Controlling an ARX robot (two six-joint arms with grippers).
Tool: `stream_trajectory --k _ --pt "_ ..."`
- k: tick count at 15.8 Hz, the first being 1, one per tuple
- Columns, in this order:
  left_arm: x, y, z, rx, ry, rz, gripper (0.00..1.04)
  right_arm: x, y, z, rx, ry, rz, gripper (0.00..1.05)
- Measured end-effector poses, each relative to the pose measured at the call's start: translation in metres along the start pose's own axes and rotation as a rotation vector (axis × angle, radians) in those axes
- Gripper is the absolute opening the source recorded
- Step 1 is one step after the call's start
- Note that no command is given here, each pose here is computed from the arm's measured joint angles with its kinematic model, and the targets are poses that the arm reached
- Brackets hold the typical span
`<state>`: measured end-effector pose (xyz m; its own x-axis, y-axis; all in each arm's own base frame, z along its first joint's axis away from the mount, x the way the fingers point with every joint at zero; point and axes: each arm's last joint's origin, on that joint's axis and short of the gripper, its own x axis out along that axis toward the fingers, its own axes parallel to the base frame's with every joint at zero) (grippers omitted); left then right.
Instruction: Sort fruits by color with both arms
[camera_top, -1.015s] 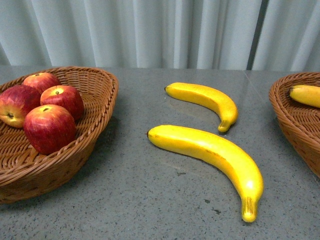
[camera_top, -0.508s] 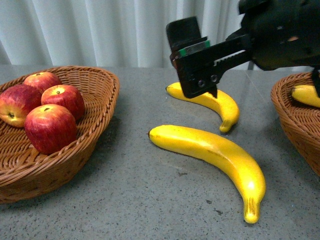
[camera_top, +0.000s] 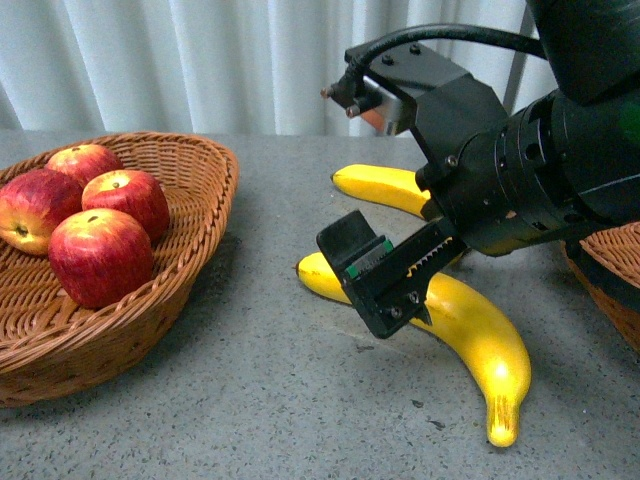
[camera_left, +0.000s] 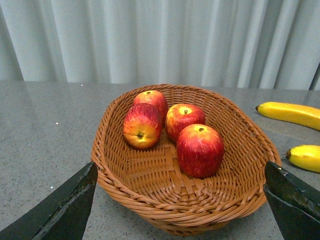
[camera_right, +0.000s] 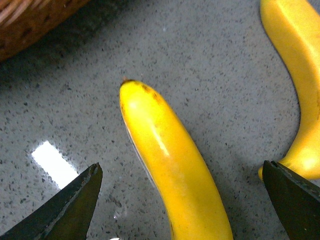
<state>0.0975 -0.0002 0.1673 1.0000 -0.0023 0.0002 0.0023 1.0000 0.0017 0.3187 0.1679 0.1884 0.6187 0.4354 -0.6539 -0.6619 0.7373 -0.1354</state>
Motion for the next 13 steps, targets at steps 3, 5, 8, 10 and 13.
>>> stream_trajectory --k 3,5,8,10,13 --pt "0.0 0.0 0.0 0.0 0.0 0.0 0.98 0.015 -0.003 -0.008 -0.035 0.091 -0.018 0.98" --pt "0.0 0.0 0.0 0.0 0.0 0.0 0.98 0.02 -0.006 -0.01 -0.028 0.132 -0.028 0.98" --pt "0.0 0.0 0.0 0.0 0.0 0.0 0.98 0.027 -0.009 -0.016 -0.033 0.193 -0.033 0.98" --pt "0.0 0.0 0.0 0.0 0.0 0.0 0.98 0.029 -0.008 -0.018 -0.048 0.208 -0.031 0.98" --pt "0.0 0.0 0.0 0.0 0.0 0.0 0.98 0.029 -0.008 -0.017 -0.07 0.192 -0.037 0.69"
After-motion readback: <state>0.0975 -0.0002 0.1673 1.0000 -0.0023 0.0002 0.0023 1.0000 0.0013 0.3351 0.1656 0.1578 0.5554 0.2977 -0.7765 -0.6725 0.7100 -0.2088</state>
